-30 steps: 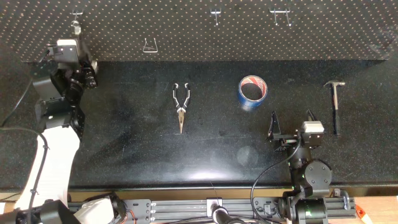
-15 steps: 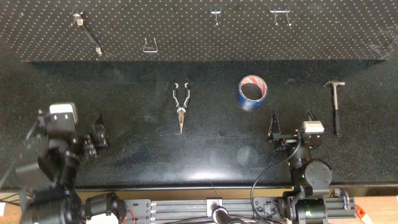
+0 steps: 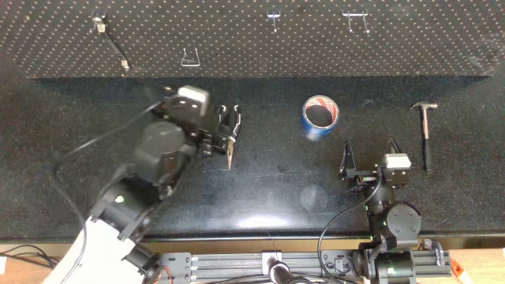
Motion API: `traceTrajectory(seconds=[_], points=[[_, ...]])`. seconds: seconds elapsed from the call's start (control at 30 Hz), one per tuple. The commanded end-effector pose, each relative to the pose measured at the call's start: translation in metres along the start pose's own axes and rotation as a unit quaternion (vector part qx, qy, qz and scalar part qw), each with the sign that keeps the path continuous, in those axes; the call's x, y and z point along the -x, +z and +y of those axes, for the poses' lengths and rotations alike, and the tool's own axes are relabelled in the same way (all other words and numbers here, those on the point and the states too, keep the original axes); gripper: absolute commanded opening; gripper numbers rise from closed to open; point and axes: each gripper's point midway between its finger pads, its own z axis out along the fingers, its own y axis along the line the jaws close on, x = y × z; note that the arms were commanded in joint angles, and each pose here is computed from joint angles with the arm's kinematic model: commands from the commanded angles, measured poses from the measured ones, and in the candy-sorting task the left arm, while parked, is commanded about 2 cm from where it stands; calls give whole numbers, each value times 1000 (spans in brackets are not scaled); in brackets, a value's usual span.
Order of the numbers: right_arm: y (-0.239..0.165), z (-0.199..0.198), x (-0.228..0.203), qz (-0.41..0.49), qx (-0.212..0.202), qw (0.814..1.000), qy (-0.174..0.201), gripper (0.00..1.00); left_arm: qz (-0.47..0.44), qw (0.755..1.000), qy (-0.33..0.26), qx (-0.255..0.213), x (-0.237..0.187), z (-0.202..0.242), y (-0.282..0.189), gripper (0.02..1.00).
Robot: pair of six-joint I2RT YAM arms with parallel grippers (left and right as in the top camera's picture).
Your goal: Place Tools Onto Pegboard
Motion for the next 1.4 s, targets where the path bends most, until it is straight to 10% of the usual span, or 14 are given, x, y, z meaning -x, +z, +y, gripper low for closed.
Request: traceTrajectory(seconds=[0.03, 0.2, 0.3, 0.57, 1.4], points=[[0, 3, -1, 0, 8, 1000, -7, 963, 86, 986, -145, -4, -36, -21, 20, 996], [0, 3, -1, 0, 8, 1000, -7, 963, 330, 928, -154, 79, -40, -3, -55, 996], [0, 3, -1, 0, 8, 1000, -7, 963, 391, 898, -174, 103, -67, -11, -21, 996], [0, 3, -1, 0, 8, 1000, -7, 963, 351, 913, -173, 111, -96, -23, 110, 996], [0, 3, -1, 0, 8, 1000, -7, 963, 447, 868, -164, 143, -172, -5, 120, 996]])
